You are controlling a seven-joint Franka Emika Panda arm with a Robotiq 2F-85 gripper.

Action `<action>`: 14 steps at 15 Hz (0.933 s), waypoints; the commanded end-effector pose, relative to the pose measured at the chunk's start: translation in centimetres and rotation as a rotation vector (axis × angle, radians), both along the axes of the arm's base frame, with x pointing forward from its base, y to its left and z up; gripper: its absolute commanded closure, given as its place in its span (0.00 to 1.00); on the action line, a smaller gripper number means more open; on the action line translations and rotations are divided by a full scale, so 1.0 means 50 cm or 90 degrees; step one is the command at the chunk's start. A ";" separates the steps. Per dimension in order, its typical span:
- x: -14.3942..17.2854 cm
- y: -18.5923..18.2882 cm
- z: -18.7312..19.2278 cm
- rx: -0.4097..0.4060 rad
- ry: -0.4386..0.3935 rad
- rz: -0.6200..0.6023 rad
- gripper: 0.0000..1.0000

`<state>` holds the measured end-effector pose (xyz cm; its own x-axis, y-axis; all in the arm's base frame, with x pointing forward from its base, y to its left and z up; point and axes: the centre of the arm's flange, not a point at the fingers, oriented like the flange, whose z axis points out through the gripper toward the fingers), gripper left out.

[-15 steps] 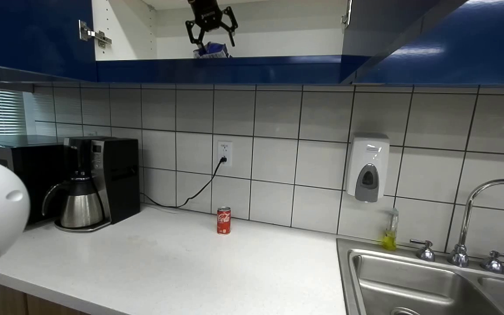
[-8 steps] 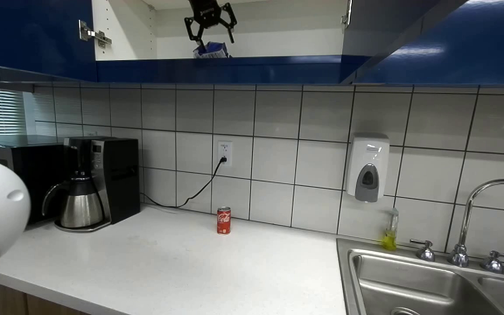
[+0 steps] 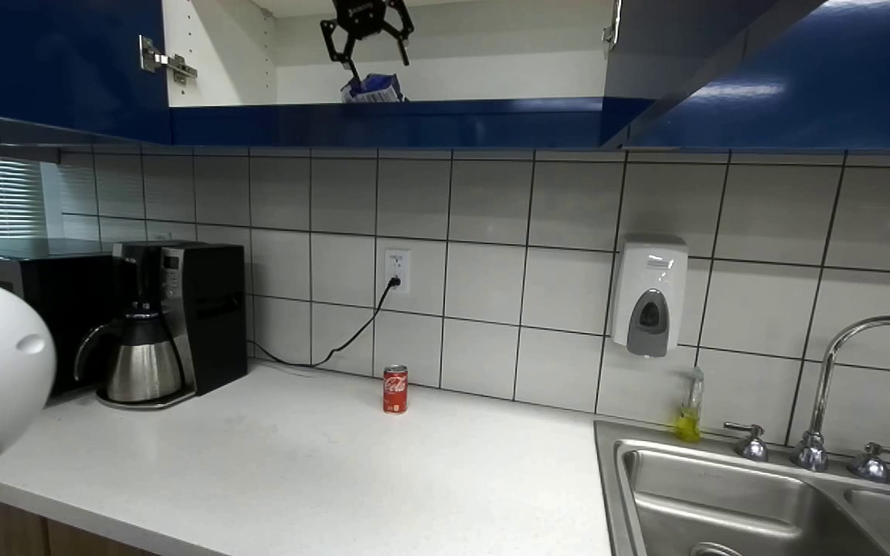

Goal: Put the blue packet in the open upper cabinet.

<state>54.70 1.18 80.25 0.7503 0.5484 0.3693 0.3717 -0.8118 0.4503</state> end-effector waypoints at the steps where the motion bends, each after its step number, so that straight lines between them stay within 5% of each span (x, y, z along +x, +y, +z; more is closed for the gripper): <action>1: -0.027 0.013 0.032 -0.023 -0.008 0.015 0.00; 14: -0.157 0.059 0.043 0.004 0.007 0.027 0.00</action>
